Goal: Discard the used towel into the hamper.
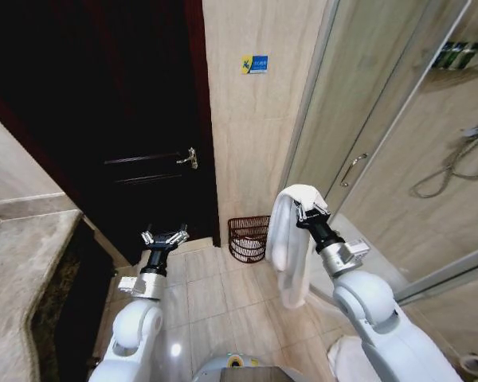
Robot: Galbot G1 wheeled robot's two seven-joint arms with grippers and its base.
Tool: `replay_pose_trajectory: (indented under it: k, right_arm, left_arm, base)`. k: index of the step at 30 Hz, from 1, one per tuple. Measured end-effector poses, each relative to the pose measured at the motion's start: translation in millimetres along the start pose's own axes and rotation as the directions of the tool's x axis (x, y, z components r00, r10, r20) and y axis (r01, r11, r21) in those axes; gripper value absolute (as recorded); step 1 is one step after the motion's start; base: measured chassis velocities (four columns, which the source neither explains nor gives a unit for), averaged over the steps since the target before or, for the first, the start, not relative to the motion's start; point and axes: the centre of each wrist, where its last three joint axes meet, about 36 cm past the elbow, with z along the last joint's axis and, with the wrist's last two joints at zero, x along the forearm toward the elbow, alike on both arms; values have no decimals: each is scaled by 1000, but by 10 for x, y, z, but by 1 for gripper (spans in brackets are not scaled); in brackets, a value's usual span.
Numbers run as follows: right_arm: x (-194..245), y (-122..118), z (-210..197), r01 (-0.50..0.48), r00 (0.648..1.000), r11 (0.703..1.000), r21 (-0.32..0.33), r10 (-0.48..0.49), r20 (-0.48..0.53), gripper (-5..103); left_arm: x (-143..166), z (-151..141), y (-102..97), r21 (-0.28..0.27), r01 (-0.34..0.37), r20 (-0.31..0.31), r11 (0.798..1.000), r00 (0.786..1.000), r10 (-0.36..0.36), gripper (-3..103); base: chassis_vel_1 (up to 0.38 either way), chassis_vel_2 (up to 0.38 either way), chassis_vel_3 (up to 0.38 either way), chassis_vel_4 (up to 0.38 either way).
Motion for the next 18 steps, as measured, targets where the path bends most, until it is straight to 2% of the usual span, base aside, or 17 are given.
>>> replay_pose_trajectory:
  k: [18]
  right_arm:
    - [-44, -18, 36, -6, 1000, 1000, -13, 6, -3, 6]
  left_arm:
    - [3, 1, 2, -2, -1, -4, 1000, 1000, 1, 100]
  base:
    - [-18, 23, 20, -21]
